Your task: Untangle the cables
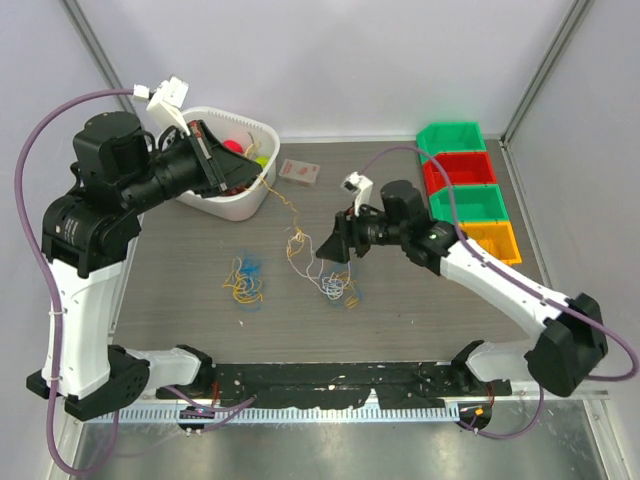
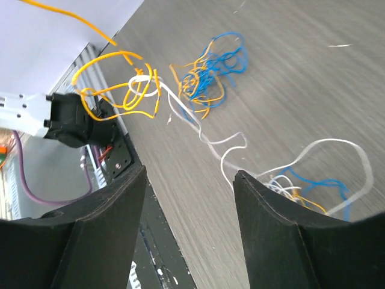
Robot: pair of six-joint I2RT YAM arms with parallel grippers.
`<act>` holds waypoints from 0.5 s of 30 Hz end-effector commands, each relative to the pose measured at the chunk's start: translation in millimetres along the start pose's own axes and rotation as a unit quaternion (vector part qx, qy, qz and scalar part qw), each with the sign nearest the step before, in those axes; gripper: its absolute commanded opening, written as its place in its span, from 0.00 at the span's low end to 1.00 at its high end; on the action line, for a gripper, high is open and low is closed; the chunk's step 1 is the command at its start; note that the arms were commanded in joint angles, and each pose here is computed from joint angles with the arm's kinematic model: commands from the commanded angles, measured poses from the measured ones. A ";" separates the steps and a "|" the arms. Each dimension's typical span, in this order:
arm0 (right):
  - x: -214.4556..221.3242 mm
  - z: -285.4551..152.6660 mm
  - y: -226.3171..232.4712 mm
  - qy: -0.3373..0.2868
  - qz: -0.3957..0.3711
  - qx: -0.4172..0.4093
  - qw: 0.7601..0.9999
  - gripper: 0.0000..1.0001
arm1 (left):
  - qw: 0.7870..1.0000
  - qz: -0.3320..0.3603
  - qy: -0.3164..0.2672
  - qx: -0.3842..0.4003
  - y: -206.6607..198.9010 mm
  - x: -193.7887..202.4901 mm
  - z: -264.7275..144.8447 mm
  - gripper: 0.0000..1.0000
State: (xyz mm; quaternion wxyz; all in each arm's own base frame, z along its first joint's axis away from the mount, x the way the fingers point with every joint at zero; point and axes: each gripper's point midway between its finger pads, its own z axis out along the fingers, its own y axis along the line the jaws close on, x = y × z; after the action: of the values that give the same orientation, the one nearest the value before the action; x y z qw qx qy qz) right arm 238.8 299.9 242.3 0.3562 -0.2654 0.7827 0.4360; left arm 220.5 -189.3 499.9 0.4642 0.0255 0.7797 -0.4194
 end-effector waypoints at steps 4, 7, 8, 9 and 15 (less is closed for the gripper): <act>-3.9 34.4 15.1 -0.015 -0.035 -0.070 0.997 0.64 | 0.999 0.024 -0.014 0.045 -23.0 -12.1 -9.1 0.00; -8.0 44.3 13.3 -0.014 -0.047 -0.066 0.997 0.64 | 0.998 0.026 -0.015 0.047 -25.2 -13.4 -11.3 0.00; -5.8 48.6 10.8 -0.009 -0.044 -0.065 0.997 0.64 | 0.998 0.026 -0.016 0.049 -26.3 -13.4 -12.4 0.00; -14.0 50.4 12.1 -0.023 -0.051 -0.069 0.996 0.64 | 0.998 0.027 -0.016 0.051 -27.3 -13.4 -13.5 0.00; -18.4 72.4 16.2 -0.029 -0.050 -0.077 0.995 0.44 | 0.997 0.032 -0.021 0.062 -32.4 -15.7 -15.1 0.00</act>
State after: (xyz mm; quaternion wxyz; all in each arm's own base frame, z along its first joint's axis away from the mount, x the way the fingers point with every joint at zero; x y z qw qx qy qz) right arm 251.2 349.9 197.9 0.3228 -0.3036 0.7687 0.4612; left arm 214.5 -193.7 515.1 0.4680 0.0433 0.7669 -0.4370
